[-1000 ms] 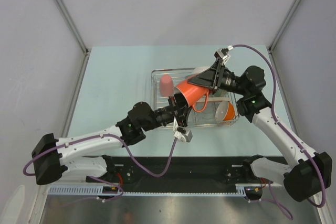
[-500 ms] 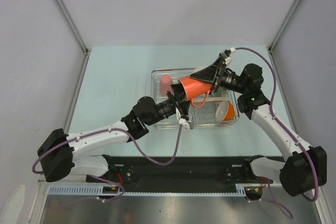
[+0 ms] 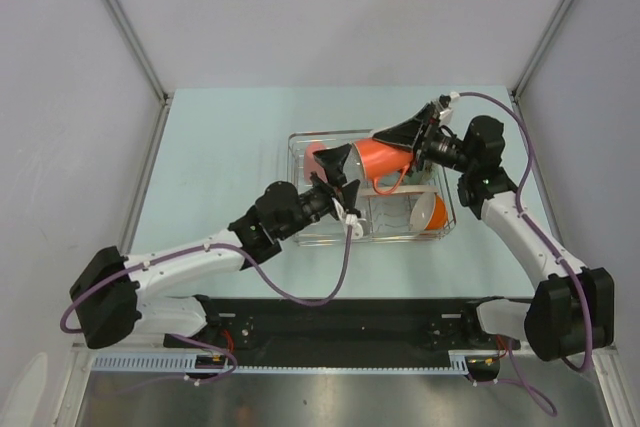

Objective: Load the mixed dishes into the dish rack

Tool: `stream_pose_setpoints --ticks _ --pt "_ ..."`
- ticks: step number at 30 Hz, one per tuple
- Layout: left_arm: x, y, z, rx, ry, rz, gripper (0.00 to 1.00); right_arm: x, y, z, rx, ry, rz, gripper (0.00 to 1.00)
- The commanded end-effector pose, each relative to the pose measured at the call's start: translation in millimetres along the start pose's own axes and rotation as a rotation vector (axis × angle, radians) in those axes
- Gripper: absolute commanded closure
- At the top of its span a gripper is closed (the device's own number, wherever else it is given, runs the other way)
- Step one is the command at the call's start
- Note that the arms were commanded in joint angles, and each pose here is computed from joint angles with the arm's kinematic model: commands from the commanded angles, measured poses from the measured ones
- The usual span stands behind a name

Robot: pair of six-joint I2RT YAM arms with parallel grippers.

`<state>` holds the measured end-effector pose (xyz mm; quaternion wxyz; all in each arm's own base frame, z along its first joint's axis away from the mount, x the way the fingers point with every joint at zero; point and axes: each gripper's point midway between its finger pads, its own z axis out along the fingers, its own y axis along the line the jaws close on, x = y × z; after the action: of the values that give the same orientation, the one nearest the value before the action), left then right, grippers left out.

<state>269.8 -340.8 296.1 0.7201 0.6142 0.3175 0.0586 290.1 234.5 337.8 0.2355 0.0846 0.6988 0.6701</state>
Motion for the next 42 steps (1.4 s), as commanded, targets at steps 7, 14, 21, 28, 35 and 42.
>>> stream_pose_setpoints --ticks 7,14,21,28,35,42 --pt "51 79 -71 -0.170 0.291 -0.275 0.01 -3 -18 7 0.058 0.033 -0.121 1.00" --pt "127 109 -114 -0.223 0.630 -0.613 0.00 21 -11 33 0.176 0.097 -0.306 1.00" --pt "145 114 -114 -0.090 0.776 -0.992 0.00 48 -17 67 0.405 0.156 -0.574 1.00" --pt "156 108 -124 -0.034 0.807 -1.273 0.00 56 -64 92 0.728 0.226 -0.807 1.00" --pt "161 111 -114 -0.063 0.743 -1.305 0.00 47 -97 108 0.821 0.241 -0.848 1.00" --pt "167 102 -103 -0.071 0.716 -1.372 0.00 42 -122 124 0.887 0.242 -0.907 1.00"
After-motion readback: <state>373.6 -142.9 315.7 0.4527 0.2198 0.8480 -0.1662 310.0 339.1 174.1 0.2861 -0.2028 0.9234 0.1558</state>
